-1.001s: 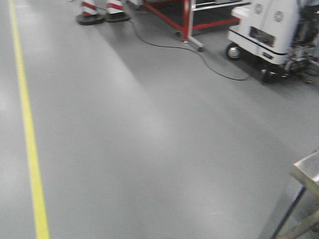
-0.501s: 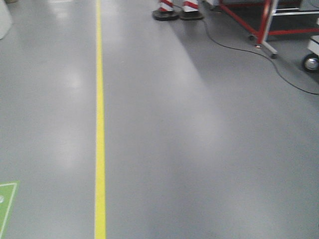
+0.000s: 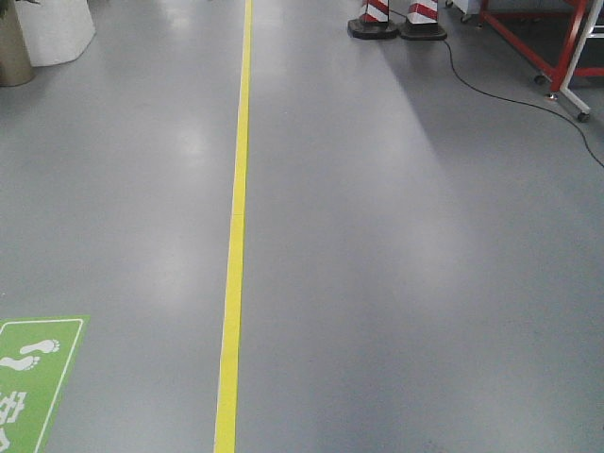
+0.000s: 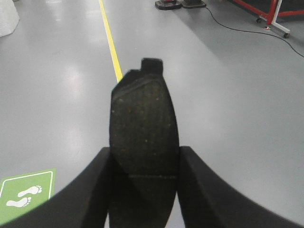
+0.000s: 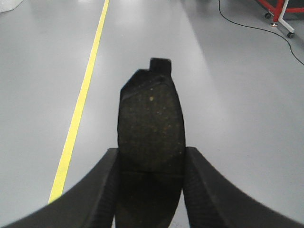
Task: Move and align brake pads A on conveyor
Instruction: 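Drive forward along the yellow floor line carrying both pads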
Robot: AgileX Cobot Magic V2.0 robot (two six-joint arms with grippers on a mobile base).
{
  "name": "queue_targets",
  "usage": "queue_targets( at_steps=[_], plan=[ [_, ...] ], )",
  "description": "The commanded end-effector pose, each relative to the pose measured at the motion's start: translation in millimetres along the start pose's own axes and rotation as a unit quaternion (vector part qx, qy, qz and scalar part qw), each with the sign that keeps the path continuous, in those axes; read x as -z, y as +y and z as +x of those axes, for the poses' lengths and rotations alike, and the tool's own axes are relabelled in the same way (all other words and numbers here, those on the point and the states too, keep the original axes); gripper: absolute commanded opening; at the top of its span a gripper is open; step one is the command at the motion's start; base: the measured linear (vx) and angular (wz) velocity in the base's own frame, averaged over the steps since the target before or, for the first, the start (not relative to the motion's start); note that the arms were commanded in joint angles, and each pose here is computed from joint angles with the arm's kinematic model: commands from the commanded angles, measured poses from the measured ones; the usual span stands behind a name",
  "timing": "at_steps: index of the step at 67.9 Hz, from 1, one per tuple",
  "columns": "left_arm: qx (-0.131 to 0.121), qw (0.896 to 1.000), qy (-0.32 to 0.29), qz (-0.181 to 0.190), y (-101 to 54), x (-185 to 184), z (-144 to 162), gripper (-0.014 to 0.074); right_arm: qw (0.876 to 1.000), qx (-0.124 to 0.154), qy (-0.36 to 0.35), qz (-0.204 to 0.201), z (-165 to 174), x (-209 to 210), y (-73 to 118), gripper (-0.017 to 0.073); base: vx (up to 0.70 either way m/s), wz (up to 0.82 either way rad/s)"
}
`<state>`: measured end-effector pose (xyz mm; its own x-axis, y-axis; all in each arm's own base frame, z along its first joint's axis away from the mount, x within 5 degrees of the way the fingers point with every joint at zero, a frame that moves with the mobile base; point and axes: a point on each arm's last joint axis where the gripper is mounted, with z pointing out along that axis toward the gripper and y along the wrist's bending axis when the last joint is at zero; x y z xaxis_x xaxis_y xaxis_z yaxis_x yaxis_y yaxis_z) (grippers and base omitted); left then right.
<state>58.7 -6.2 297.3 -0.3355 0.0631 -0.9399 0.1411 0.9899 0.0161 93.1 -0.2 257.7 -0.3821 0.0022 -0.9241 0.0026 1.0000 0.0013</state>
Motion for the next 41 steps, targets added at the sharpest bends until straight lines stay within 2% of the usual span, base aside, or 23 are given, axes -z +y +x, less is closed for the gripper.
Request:
queue_targets(
  at_steps=[1, 25, 41],
  plan=[
    [-0.003, 0.998, -0.058, 0.005, -0.6, 4.3, -16.5, -0.0006, 0.998, 0.004, -0.06, 0.005, -18.4, 4.1, -0.9, -0.0004, 0.01, 0.03],
    [-0.003, 0.998, -0.058, 0.005, -0.6, 4.3, -16.5, -0.0006, 0.998, 0.004, -0.06, 0.005, -18.4, 4.1, -0.9, -0.0004, 0.06, 0.02],
    [-0.003, 0.998, -0.058, 0.005, -0.6, 4.3, -16.5, -0.0006, 0.998, 0.004, -0.06, 0.005, -18.4, 4.1, -0.9, -0.0004, 0.15, 0.17]
  ],
)
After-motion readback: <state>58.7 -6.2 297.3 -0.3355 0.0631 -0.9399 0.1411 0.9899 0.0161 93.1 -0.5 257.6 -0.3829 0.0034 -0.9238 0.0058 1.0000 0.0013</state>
